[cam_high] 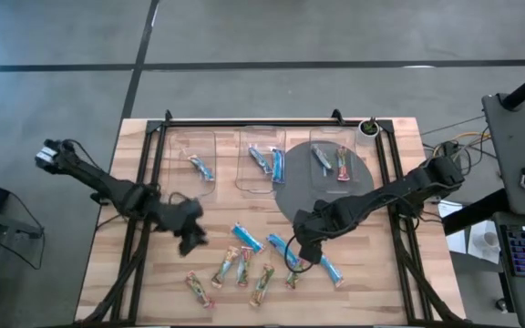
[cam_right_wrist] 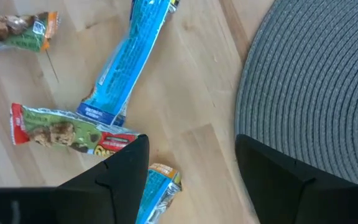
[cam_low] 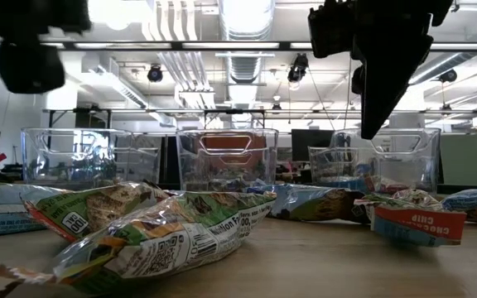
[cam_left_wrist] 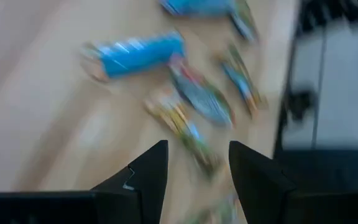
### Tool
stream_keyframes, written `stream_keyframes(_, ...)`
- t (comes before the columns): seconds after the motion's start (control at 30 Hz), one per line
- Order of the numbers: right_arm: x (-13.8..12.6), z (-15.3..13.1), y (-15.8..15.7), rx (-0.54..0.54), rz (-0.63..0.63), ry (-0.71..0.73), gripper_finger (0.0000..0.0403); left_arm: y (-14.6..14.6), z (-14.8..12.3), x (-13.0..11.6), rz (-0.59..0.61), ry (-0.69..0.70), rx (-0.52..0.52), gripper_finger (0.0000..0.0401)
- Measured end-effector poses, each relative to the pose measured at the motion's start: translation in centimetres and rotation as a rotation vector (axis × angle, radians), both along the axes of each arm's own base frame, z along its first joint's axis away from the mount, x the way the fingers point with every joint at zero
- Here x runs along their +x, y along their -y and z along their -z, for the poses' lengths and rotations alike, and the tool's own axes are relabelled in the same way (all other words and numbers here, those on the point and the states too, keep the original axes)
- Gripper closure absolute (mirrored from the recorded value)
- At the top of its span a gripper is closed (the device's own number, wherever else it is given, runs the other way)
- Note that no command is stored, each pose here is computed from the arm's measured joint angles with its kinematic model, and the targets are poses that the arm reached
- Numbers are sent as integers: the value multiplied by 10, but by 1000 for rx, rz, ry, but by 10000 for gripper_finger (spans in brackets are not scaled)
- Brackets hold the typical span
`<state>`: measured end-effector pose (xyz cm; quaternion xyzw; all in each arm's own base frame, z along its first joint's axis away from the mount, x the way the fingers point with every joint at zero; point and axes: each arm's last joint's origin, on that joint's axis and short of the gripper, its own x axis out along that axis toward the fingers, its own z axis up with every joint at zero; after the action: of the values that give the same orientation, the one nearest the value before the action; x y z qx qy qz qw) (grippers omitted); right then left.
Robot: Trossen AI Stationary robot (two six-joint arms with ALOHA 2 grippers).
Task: Pick and place Granola Bars by type
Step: Put the orange granola bar into the left transparent container
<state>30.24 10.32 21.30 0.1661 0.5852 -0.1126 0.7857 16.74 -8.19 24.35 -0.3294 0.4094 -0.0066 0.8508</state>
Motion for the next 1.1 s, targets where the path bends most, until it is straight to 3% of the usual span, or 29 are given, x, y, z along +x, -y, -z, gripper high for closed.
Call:
stream_keyframes(0.17, -2, 3, 1, -16, -34, -10, 175, 39, 9, -23, 319, -7, 102, 247)
stream_keyframes(0.37, -3, 6, 1, -23, -46, -22, 175, 63, 20, -29, 357, 1, 178, 247)
stream_keyframes(0.57, -4, 7, 2, -25, -52, -23, 175, 67, 29, -23, 285, -51, 188, 247)
stream_keyframes(0.97, -2, 7, 5, -59, -56, -12, 175, 47, 26, -3, -77, -168, -60, 247)
stream_keyframes(1.1, -1, 7, 7, -58, -47, -11, 174, 42, 22, 0, -82, -161, -75, 247)
